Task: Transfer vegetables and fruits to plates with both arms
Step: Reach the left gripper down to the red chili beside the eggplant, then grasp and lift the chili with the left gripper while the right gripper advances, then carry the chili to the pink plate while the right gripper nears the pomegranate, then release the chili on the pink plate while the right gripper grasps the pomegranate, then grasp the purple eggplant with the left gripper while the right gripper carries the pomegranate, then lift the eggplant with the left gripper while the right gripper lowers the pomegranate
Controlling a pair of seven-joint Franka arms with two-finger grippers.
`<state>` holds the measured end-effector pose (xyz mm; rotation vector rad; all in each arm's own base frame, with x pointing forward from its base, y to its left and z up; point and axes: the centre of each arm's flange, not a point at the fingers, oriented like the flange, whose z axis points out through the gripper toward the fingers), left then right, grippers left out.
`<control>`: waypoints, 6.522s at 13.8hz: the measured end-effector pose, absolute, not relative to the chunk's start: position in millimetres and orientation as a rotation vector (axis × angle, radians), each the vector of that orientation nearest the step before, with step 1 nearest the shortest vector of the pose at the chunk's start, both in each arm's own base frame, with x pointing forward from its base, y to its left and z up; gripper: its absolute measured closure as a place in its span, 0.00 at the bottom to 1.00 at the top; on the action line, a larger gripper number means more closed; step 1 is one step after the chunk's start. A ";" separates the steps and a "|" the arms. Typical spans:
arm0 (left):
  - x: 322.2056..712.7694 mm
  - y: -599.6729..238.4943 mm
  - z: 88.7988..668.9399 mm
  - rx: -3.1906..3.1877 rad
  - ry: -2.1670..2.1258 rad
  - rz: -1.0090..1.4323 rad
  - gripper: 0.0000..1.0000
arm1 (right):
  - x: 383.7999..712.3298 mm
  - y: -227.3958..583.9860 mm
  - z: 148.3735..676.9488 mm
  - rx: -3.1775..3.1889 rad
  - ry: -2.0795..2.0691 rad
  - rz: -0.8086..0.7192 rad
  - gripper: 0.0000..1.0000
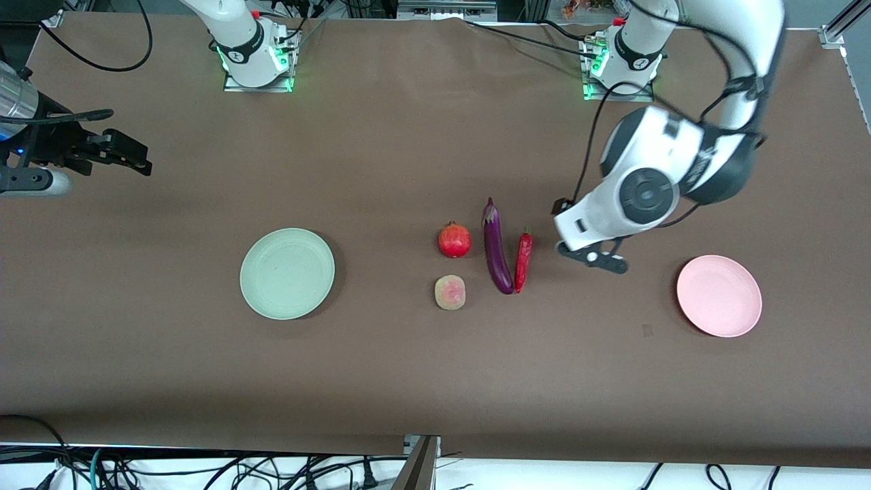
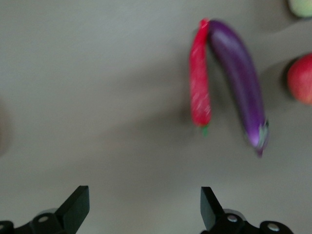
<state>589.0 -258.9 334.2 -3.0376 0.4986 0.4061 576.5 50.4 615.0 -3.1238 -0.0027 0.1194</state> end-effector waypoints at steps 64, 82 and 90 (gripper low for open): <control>624.6 -186.2 308.5 -3.139 0.521 0.513 0.00 | 520.1 544.8 208.3 -2.969 0.376 -0.177 0.15; 556.8 -320.2 177.9 -3.386 -0.272 0.170 0.07 | 685.7 148.9 285.9 -3.158 -0.245 0.128 0.15; 562.5 -313.0 192.6 -3.382 -0.280 0.140 0.61 | 676.2 150.9 218.8 -3.148 -0.261 0.068 0.15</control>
